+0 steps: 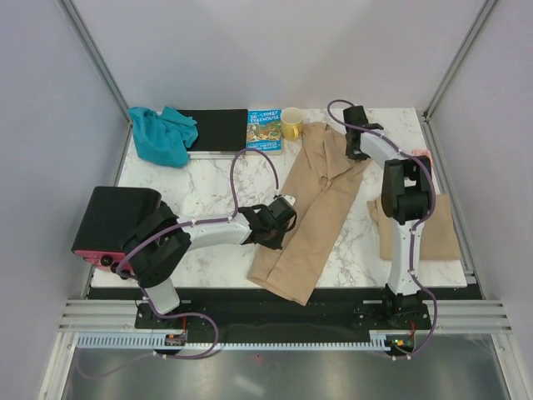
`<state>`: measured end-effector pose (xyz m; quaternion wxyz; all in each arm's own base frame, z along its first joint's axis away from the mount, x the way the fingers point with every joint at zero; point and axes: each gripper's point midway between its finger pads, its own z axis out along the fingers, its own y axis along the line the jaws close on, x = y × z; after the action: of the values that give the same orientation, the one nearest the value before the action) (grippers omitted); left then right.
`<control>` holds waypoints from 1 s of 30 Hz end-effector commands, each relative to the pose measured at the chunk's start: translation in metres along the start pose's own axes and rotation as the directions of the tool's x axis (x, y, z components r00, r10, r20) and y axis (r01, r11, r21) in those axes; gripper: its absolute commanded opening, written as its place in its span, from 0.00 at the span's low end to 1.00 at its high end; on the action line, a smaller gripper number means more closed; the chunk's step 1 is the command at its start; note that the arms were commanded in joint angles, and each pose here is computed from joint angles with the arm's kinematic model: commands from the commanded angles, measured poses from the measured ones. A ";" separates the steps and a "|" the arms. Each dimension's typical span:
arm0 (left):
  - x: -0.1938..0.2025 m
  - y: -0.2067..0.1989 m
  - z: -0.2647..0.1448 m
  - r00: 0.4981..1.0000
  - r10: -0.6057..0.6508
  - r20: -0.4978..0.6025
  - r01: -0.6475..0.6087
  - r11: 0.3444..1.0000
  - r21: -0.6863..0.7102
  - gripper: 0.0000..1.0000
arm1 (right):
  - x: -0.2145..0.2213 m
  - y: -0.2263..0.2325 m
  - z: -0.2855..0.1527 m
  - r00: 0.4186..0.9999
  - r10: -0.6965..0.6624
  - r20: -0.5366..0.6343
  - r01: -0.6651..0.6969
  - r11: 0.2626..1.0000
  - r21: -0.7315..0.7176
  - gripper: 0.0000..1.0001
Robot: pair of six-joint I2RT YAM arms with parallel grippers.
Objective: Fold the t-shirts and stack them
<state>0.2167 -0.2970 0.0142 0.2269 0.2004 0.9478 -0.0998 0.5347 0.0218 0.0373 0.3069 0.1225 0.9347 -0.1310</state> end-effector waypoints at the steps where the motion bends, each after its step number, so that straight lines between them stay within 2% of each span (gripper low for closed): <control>1: 0.085 0.013 0.009 0.960 0.069 -0.270 -0.069 0.998 0.011 0.02 | -0.038 -0.012 -0.049 0.990 0.087 0.109 -0.081 0.995 -0.061 0.29; 5: 0.079 0.014 0.004 0.969 0.049 -0.244 -0.051 0.999 -0.002 0.04 | -0.051 -0.006 -0.080 0.976 0.147 0.160 -0.119 0.977 -0.176 0.37; 6: 0.077 0.014 0.003 0.971 0.044 -0.236 -0.045 0.999 -0.003 0.07 | -0.054 -0.003 -0.089 0.973 0.153 0.171 -0.117 0.972 -0.202 0.42; 7: 0.074 0.013 0.002 0.973 0.042 -0.227 -0.044 0.999 -0.005 0.17 | -0.053 0.002 -0.092 0.975 0.154 0.163 -0.112 0.964 -0.239 0.47; 11: 0.060 0.018 -0.005 0.984 0.035 -0.176 -0.043 0.998 -0.042 0.22 | -0.042 0.012 -0.092 0.981 0.153 0.118 -0.114 0.951 -0.287 0.47; 18: 0.045 0.032 -0.016 0.993 0.027 -0.115 -0.040 0.992 -0.119 0.23 | -0.014 0.027 -0.066 0.991 0.135 0.022 -0.121 0.942 -0.312 0.48; 23: 0.045 0.043 -0.017 0.994 0.024 -0.111 -0.044 0.983 -0.176 0.23 | -0.001 0.033 -0.064 0.991 0.129 -0.022 -0.129 0.930 -0.344 0.49; 30: 0.038 0.040 -0.014 0.994 0.020 -0.103 -0.039 0.982 -0.183 0.23 | 0.032 0.034 -0.064 0.988 0.113 -0.106 -0.144 0.924 -0.355 0.49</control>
<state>0.2064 -0.2696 0.0162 0.2261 0.2021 0.9515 -0.0524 0.4960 0.0718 0.0619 0.3038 0.1249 0.9433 0.0472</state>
